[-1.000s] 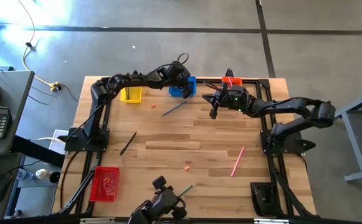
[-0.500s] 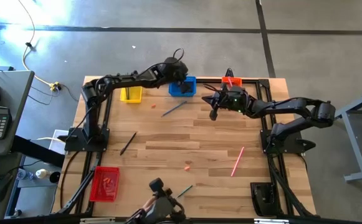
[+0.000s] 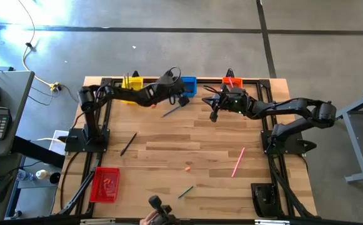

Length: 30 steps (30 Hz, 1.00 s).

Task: Sort crayons/erasers/pens/pencils in bins
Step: Put the black pen into the orange bin

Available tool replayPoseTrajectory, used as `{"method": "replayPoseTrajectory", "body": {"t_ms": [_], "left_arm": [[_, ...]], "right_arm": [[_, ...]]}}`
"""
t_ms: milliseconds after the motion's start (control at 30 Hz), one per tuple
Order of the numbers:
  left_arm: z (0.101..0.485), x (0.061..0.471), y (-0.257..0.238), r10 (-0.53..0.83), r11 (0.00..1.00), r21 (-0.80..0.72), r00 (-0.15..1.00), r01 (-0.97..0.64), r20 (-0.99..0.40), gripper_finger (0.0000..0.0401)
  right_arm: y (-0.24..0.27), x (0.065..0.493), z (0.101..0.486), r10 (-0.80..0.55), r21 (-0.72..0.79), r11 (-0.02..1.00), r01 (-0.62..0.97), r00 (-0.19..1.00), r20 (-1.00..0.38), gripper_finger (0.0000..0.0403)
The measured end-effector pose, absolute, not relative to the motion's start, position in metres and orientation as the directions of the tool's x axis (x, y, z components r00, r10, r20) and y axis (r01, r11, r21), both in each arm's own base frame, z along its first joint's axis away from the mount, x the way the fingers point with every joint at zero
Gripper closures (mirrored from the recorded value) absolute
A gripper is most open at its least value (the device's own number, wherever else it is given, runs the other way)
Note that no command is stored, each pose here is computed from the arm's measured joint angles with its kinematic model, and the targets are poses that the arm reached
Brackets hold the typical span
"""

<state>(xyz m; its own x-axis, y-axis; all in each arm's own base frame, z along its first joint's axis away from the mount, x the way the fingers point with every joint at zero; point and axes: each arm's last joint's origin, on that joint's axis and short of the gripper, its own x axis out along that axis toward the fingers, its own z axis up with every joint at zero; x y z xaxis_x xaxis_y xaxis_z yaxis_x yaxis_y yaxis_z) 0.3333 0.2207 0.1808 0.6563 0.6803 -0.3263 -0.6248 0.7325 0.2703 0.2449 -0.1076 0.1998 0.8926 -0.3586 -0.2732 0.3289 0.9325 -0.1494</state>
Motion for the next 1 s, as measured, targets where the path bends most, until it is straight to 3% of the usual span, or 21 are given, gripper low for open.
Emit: {"method": "replayPoseTrajectory", "body": {"t_ms": [233, 533, 733, 1000], "left_arm": [[0.187, 0.316, 0.197, 0.683, 0.73, 0.217, 0.704, -0.648, -0.193, 0.0394], [0.2, 0.283, 0.152, 0.63, 0.773, 0.222, 0.76, -0.595, -0.158, 0.0394], [0.205, 0.258, 0.114, 0.538, 0.841, 0.238, 0.794, -0.485, -0.282, 0.0394], [0.221, 0.232, 0.056, 0.365, 0.93, 0.152, 0.799, -0.334, -0.478, 0.0394]], "right_arm": [[-0.108, 0.245, 0.201, -0.36, -0.15, 0.931, 0.331, 0.897, -0.257, 0.0402], [-0.109, 0.247, 0.21, -0.368, -0.217, 0.919, 0.33, 0.915, -0.167, 0.0402], [-0.109, 0.248, 0.218, -0.363, -0.241, 0.911, 0.335, 0.928, -0.085, 0.0402], [-0.107, 0.249, 0.218, -0.344, -0.237, 0.918, 0.317, 0.936, -0.081, 0.0402]]}}
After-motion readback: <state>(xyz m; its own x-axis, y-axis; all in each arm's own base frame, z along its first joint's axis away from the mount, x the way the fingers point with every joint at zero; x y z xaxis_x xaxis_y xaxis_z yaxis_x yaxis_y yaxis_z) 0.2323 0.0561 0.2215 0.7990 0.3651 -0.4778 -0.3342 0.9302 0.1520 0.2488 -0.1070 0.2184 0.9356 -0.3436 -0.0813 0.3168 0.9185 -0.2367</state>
